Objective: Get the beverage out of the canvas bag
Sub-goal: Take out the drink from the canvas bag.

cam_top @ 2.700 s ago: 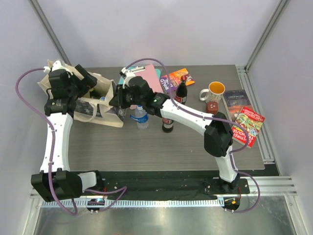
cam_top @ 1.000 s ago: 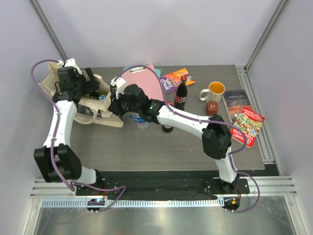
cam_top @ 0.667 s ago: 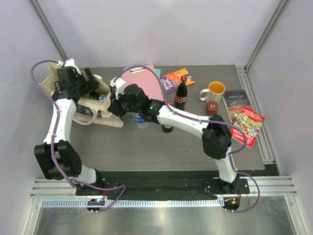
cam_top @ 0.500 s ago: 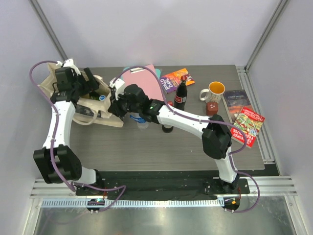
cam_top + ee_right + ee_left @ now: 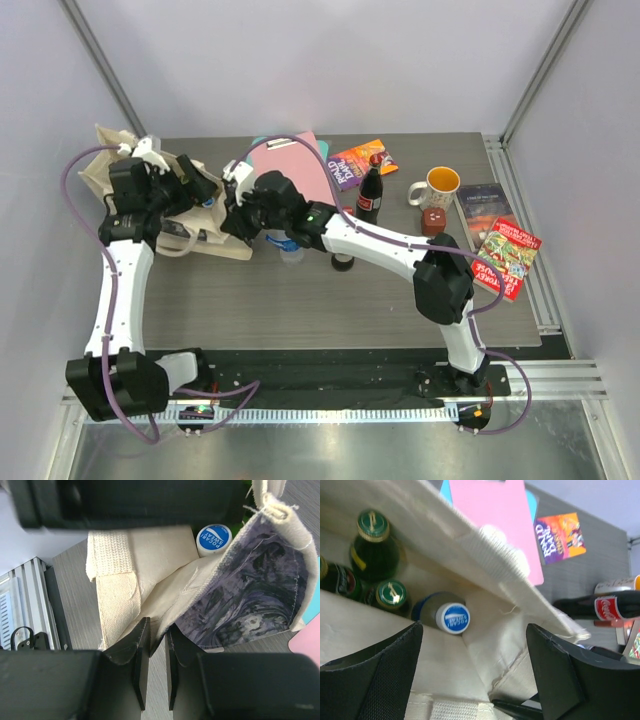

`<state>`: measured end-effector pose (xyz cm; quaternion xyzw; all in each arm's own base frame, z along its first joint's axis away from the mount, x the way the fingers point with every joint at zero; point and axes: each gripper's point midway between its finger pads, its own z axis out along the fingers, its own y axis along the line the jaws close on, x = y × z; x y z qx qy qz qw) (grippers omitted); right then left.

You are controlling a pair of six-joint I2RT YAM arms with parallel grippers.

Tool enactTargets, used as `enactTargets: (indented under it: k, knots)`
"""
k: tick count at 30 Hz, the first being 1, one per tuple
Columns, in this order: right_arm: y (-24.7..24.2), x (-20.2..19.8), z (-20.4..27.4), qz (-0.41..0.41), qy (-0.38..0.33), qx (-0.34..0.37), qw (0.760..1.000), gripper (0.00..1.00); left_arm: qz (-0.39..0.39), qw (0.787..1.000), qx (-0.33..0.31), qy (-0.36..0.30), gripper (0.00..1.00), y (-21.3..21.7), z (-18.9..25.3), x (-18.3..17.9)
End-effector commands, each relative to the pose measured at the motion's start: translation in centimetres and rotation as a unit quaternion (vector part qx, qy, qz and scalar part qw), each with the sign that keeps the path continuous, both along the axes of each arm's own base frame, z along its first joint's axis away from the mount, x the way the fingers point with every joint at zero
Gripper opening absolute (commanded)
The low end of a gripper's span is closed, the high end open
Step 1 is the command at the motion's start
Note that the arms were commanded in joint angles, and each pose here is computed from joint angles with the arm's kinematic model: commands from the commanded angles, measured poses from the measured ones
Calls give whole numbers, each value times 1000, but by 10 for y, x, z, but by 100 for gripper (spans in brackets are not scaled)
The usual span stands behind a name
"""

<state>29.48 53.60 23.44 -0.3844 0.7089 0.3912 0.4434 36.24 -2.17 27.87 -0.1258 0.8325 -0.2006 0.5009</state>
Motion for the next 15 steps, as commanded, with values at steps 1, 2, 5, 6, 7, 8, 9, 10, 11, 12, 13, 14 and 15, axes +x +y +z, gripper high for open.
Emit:
enactTargets:
  k: [1,2,5,6,7,8,9,10,11,12,13,14,15]
  knots:
    - [-3,-21,-21,42,30,-37,998,22,-5,999,-4,49,83,-5,-22,-12]
    - [-3,-20,-20,42,28,-37,998,22,-4,999,-1,52,82,-4,-23,-13]
    - [-4,-15,-18,38,27,-36,998,22,1,998,15,63,82,-2,-28,-15]
    - [-3,-15,-19,39,26,-37,998,22,2,997,21,68,82,-2,-31,-15]
    - [-3,-13,-18,38,25,-36,998,22,2,997,24,75,82,-2,-34,-14]
    - [-3,-14,-18,39,25,-36,998,22,1,997,28,77,81,-2,-34,-13]
    - [-3,-14,-18,39,24,-36,998,22,3,996,35,85,82,-3,-37,-13]
    - [-2,-14,-17,39,25,-35,998,22,2,995,41,92,81,-3,-41,-11]
    - [-3,-13,-18,39,25,-36,998,22,1,994,45,98,81,-4,-42,-11]
    - [-2,-14,-17,39,25,-35,998,22,0,993,53,103,80,-6,-44,-11]
    - [-3,-13,-18,38,25,-36,998,22,4,992,63,111,80,-4,-48,-9]
    - [-2,-12,-17,38,24,-35,998,22,5,991,69,114,79,-4,-48,-9]
    - [-2,-12,-15,38,23,-34,998,22,4,990,75,117,78,-6,-49,-8]
